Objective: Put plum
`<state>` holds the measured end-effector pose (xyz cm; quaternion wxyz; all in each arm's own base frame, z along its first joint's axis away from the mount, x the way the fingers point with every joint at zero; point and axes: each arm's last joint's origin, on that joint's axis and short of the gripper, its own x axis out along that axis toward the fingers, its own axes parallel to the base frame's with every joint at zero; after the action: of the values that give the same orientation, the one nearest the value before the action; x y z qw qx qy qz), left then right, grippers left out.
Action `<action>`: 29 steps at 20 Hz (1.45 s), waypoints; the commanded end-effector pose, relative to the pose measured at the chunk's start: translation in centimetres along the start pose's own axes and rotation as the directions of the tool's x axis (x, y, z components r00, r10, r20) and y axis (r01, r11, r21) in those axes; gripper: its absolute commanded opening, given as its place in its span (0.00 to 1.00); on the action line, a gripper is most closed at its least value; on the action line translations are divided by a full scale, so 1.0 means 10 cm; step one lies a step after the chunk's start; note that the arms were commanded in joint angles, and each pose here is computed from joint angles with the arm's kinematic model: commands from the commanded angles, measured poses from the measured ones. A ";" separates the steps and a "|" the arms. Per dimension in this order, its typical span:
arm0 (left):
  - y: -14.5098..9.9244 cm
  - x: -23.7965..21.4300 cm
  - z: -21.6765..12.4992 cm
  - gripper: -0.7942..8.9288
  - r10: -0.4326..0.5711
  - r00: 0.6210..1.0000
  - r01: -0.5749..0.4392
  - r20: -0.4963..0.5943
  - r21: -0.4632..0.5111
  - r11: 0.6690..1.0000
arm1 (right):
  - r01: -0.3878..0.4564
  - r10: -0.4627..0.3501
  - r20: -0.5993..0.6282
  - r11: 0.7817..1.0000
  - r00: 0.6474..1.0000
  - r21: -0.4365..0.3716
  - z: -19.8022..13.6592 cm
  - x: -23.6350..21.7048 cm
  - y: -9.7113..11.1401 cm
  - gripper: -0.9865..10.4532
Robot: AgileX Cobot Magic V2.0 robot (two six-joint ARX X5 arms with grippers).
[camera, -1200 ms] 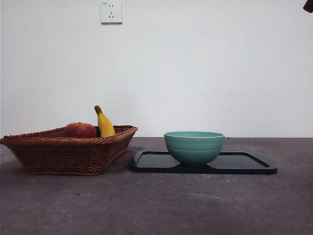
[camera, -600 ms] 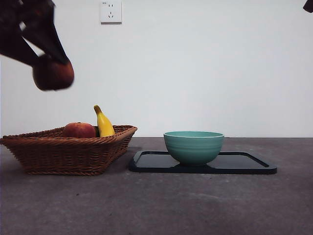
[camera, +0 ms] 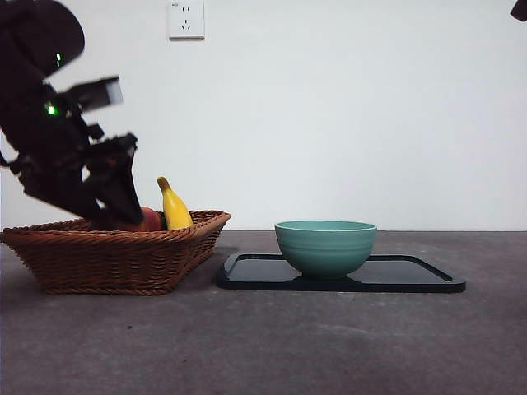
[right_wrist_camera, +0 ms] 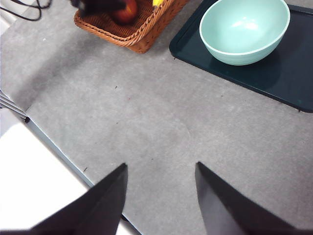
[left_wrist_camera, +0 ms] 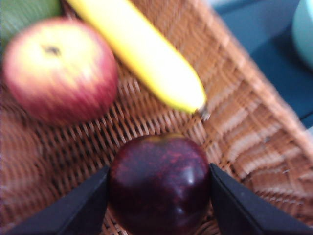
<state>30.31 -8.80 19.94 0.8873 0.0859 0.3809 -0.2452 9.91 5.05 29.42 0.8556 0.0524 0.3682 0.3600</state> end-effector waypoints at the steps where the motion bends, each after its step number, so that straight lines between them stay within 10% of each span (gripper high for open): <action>1: 0.03 0.11 -0.01 0.34 0.001 1.000 -0.001 -0.011 0.014 1.000 | -0.007 0.007 0.007 1.000 1.000 -0.015 0.02 0.00 0.01 0.28; 14: 0.02 0.09 0.00 0.51 0.001 1.000 -0.001 -0.005 -0.005 1.000 | -0.007 0.007 0.007 1.000 1.000 -0.015 0.02 0.00 0.01 0.28; 23: -0.10 -0.56 0.25 0.50 0.016 0.981 -0.006 0.193 -0.051 0.999 | -0.007 0.007 0.011 1.000 1.000 -0.018 0.02 0.00 0.01 0.28; 29: -0.40 -1.27 0.28 0.50 -0.211 0.919 0.223 0.332 0.001 0.975 | -0.008 0.008 0.016 1.000 1.000 -0.023 0.03 0.00 0.01 0.28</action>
<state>22.46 -8.35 30.85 0.9082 -0.0064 0.2399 -0.3430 9.96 5.07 29.48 0.8568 0.0523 0.3645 0.3609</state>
